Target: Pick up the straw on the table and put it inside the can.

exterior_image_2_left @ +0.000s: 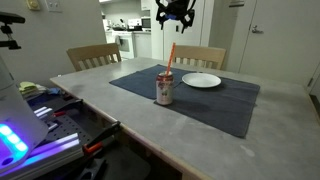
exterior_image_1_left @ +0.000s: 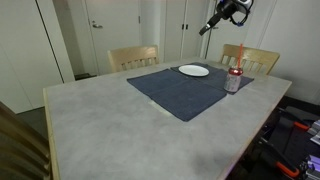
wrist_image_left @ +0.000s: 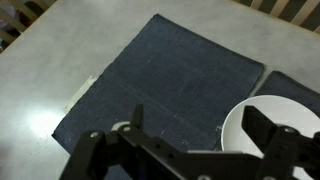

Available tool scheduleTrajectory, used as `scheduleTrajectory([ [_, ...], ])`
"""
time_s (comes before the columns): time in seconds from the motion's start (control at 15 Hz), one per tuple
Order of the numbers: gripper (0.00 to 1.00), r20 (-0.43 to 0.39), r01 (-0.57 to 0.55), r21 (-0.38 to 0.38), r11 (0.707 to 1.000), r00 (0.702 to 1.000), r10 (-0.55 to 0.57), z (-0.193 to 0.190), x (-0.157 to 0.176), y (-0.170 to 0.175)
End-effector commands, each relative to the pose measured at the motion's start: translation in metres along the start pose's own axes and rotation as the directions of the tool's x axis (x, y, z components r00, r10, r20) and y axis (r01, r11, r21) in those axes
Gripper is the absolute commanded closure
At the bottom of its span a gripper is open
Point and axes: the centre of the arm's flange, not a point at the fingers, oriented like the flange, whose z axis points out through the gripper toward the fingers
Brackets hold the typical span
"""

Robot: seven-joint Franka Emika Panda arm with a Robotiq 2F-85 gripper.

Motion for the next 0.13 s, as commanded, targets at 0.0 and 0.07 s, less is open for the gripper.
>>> scheduleTrajectory([
  [0.0,0.0,-0.121,0.045,-0.044,0.998,0.991,-0.05,0.0243,-0.0267,-0.0139],
  [0.07,0.0,-0.107,0.054,-0.049,0.997,0.992,-0.059,0.0269,-0.0275,-0.0159],
])
